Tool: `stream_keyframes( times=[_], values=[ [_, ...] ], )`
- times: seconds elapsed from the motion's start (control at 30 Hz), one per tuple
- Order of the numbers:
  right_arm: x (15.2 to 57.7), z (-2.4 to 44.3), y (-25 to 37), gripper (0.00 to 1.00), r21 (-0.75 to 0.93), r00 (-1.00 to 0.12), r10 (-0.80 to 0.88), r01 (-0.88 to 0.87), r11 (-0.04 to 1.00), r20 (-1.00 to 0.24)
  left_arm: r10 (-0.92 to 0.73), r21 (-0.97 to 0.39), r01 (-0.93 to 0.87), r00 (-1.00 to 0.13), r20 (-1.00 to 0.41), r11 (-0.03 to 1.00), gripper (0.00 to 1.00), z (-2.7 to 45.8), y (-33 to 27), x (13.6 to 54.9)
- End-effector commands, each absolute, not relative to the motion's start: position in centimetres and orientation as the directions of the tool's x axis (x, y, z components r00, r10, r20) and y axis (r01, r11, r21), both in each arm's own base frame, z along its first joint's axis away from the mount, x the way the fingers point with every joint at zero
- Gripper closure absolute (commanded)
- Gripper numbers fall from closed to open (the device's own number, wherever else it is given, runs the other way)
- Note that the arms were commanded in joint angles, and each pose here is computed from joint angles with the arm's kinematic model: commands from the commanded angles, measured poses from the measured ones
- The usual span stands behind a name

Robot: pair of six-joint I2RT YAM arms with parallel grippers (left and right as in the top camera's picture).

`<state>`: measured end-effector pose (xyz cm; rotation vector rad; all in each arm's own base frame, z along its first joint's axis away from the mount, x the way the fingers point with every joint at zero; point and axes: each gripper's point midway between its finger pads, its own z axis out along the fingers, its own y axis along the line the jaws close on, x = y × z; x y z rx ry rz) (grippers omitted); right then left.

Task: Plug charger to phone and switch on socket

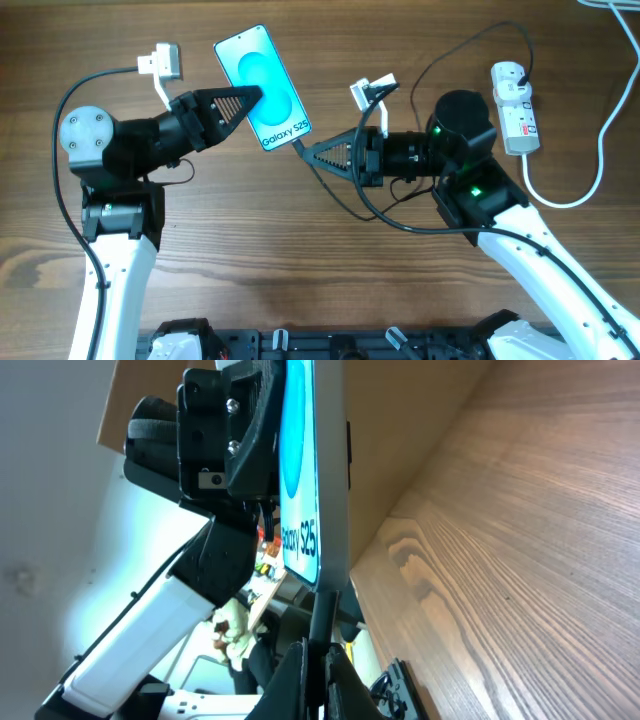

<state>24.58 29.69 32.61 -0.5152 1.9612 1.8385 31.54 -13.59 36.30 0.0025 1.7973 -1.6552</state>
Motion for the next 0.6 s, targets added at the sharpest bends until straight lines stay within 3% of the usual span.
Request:
stream_keyframes(
  times=[0.0,0.3,0.37,0.43,0.57],
  values=[
    [23.3,34.4,29.2,0.96,0.810,-0.810,-0.002,-0.586,0.030,-0.586,-0.442,-0.860,0.466,-0.740,-0.507,0.206,0.96,36.8,-13.5,31.9],
    [23.5,33.8,29.3,0.96,0.854,-0.855,0.000,-0.518,0.046,-0.519,-0.443,-0.865,0.460,-0.744,-0.500,0.203,0.96,36.8,-13.5,31.9],
    [24.1,32.9,29.6,0.96,0.924,-0.926,-0.004,-0.378,0.056,-0.378,-0.447,-0.873,0.447,-0.752,-0.484,0.194,0.96,36.8,-13.5,31.8],
    [24.0,32.6,29.7,0.96,0.947,-0.949,-0.015,-0.317,0.054,-0.316,-0.447,-0.873,0.447,-0.752,-0.484,0.195,0.96,36.8,-13.5,31.8],
    [24.0,33.0,29.7,0.96,0.937,-0.938,-0.011,-0.348,0.042,-0.348,-0.451,-0.883,0.431,-0.761,-0.466,0.185,0.96,36.8,-13.5,31.8]
  ],
)
